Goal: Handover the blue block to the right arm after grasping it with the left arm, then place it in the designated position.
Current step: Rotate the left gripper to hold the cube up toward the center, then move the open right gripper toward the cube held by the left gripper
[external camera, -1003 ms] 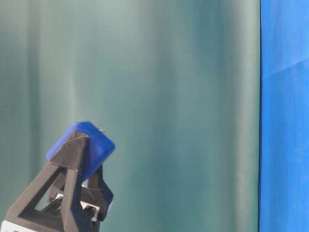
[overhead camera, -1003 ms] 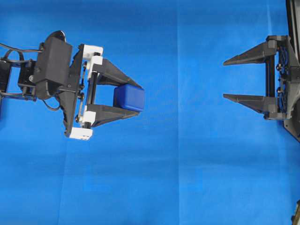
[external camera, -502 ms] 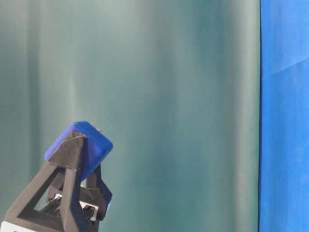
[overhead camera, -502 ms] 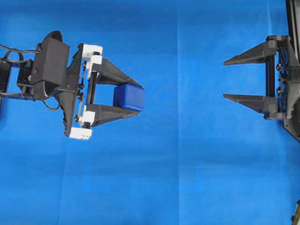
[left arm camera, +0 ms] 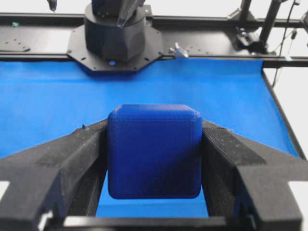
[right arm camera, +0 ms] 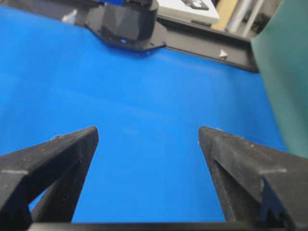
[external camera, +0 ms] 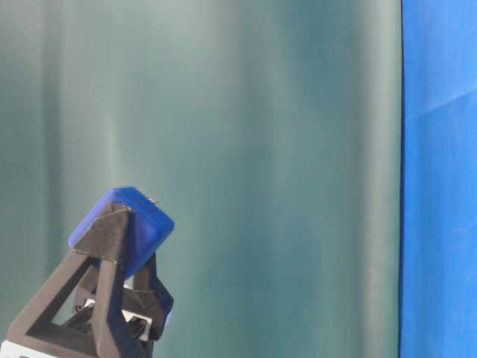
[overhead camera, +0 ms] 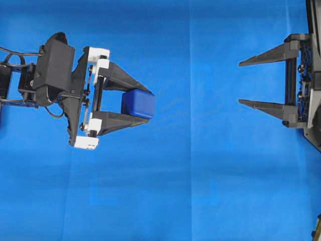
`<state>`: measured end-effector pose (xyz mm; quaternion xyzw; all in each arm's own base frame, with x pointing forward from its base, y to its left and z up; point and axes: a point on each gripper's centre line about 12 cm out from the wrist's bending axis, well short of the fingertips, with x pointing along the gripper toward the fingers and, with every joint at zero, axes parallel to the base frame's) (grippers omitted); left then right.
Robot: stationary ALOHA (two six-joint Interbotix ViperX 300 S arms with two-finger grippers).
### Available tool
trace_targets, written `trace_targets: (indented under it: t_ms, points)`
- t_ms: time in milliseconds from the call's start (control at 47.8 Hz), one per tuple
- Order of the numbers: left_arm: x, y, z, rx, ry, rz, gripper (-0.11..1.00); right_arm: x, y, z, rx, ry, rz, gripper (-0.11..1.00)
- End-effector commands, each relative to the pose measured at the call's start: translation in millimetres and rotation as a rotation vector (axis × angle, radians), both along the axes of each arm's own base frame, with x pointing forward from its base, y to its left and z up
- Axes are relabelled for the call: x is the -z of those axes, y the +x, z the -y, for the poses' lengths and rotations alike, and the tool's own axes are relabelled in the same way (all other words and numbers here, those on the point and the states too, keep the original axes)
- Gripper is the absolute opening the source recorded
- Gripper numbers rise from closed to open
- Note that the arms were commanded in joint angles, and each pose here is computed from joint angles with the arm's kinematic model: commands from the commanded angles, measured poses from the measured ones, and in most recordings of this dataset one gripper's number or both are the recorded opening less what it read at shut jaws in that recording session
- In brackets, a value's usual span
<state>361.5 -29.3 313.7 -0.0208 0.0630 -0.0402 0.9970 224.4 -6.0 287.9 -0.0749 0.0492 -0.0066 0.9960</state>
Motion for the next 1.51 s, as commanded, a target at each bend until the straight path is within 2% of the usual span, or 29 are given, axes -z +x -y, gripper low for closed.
trace_targets:
  t_ms: [0, 146, 355, 836, 962, 1129, 1484]
  points:
    - [-14.1, -1.6, -1.9, -0.006, -0.009, 0.044, 0.49, -11.1, 2.6, -2.4, -0.019, -0.062, 0.018, 0.96]
    - [-14.3, -1.5, -3.5, -0.01, -0.011, 0.045, 0.49, -12.7, 2.6, -4.2, -0.045, -0.204, 0.018, 0.96]
    - [-14.3, -1.3, -5.7, -0.017, -0.011, 0.045, 0.49, -17.4, 3.2, -7.9, -0.094, -0.47, 0.04, 0.96]
    - [-14.3, -1.3, -5.7, -0.017, -0.011, 0.045, 0.49, -16.4, 3.2, -22.4, -0.218, -0.956, 0.08, 0.96]
    - [-14.3, -1.4, -5.2, -0.015, -0.012, 0.045, 0.49, -15.8, 2.8, -26.5, -0.243, -1.005, 0.088, 0.96]
    - [-14.3, -1.4, -5.2, -0.016, -0.014, 0.045, 0.49, -15.1, 2.7, -27.0, -0.251, -1.04, 0.086, 0.96]
    - [-13.9, -1.0, -5.2, -0.016, -0.015, 0.045, 0.49, -16.2, 1.9, -26.9, -0.25, -1.057, 0.087, 0.96]
